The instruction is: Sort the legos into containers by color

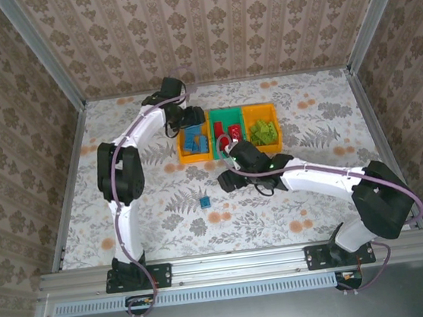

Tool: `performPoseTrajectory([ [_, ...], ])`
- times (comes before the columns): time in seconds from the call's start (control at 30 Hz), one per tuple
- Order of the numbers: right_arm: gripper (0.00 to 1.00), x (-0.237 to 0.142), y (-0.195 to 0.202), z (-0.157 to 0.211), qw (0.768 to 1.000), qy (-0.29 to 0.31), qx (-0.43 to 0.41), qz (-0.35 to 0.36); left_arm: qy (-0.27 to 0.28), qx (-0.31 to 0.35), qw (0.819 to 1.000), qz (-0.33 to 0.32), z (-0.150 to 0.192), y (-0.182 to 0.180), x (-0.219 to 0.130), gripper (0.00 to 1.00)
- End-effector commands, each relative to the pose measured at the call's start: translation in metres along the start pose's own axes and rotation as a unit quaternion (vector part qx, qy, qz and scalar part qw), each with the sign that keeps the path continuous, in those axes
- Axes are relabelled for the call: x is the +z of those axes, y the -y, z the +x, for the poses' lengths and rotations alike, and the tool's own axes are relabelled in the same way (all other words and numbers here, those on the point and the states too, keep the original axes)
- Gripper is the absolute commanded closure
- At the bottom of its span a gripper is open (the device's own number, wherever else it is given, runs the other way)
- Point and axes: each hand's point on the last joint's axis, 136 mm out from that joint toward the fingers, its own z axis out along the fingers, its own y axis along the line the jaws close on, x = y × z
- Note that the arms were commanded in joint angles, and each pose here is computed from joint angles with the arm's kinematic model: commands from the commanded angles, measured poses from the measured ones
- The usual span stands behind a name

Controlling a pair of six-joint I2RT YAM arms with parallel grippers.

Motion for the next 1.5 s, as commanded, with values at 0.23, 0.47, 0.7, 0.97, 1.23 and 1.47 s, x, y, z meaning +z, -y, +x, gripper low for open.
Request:
performPoseTrajectory([
  [0.23, 0.17, 0.002, -0.041, 0.004, 0.999, 0.016, 0.017, -0.037, 0.027, -0.031, 0.995, 0.09, -0.014, 0.034, -0.017, 0.0],
  [0.47, 0.16, 0.021, -0.057, 0.014, 0.999, -0.043, 0.006, -0.006, 0.058, -0.043, 0.99, 0.123, -0.016, 0.048, -0.048, 0.0],
  [0.7, 0.18, 0.043, -0.083, 0.036, 0.992, -0.113, 0.049, 0.011, 0.101, -0.05, 0.989, 0.096, -0.011, 0.034, -0.079, 0.0],
  [0.97, 0.22, 0.055, -0.095, 0.056, 0.987, -0.152, 0.035, 0.048, 0.145, -0.108, 0.982, 0.049, -0.001, -0.023, -0.102, 0.0],
  [1.23, 0.24, 0.062, -0.09, 0.06, 0.983, -0.167, 0.03, 0.076, 0.16, -0.131, 0.978, 0.031, 0.018, -0.062, -0.121, 0.0],
  [1.47, 0.27, 0.072, -0.094, 0.06, 0.98, -0.181, 0.022, 0.08, 0.165, -0.14, 0.976, 0.018, 0.033, -0.079, -0.128, 0.0],
])
